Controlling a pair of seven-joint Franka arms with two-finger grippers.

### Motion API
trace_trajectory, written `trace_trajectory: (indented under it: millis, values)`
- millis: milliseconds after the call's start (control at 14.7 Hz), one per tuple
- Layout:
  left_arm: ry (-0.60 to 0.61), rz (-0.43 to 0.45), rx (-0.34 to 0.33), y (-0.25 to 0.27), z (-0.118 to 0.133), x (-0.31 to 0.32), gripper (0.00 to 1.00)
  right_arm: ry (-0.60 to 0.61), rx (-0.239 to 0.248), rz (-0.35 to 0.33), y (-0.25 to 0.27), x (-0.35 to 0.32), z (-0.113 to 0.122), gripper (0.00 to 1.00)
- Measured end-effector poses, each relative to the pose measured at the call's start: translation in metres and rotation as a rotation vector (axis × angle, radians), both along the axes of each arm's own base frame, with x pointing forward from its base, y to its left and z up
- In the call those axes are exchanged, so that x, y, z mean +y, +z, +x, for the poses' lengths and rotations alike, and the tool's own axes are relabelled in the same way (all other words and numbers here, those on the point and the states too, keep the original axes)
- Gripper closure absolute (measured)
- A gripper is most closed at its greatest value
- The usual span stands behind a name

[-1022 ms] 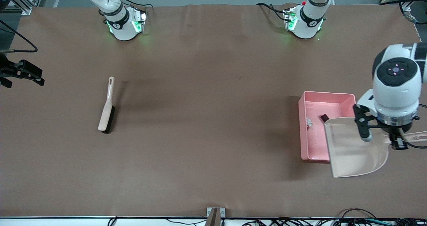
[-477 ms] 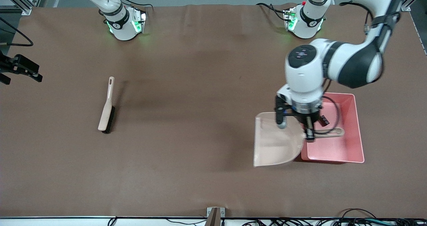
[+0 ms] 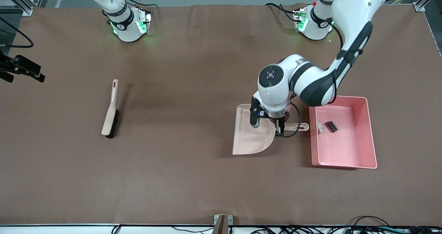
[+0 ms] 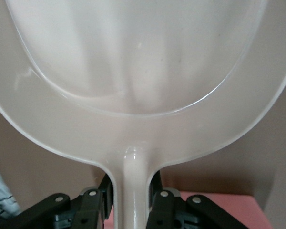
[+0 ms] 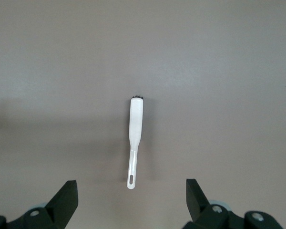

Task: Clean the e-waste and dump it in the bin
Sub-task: 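Lower the dustpan back onto the table with the left gripper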

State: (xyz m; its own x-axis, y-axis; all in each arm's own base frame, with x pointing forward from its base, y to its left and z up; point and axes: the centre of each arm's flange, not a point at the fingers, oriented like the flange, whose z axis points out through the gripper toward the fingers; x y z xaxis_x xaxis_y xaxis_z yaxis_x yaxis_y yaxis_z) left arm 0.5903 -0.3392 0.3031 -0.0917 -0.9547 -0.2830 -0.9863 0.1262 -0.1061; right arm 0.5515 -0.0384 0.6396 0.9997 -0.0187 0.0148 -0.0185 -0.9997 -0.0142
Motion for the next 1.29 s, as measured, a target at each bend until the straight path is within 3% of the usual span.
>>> trace_trajectory:
  millis: [272, 613, 1294]
  values:
    - [0.024, -0.002, 0.074, -0.047, -0.016, -0.014, 0.67, -0.003, -0.022, -0.001, 0.008, 0.002, 0.001, 0.00]
    - [0.112, -0.004, 0.056, -0.065, -0.054, -0.057, 0.67, -0.015, -0.034, -0.001, 0.010, 0.001, 0.001, 0.00]
    - [0.063, 0.024, 0.056, -0.084, -0.061, -0.063, 0.67, -0.014, -0.021, -0.001, 0.009, 0.002, 0.000, 0.00]
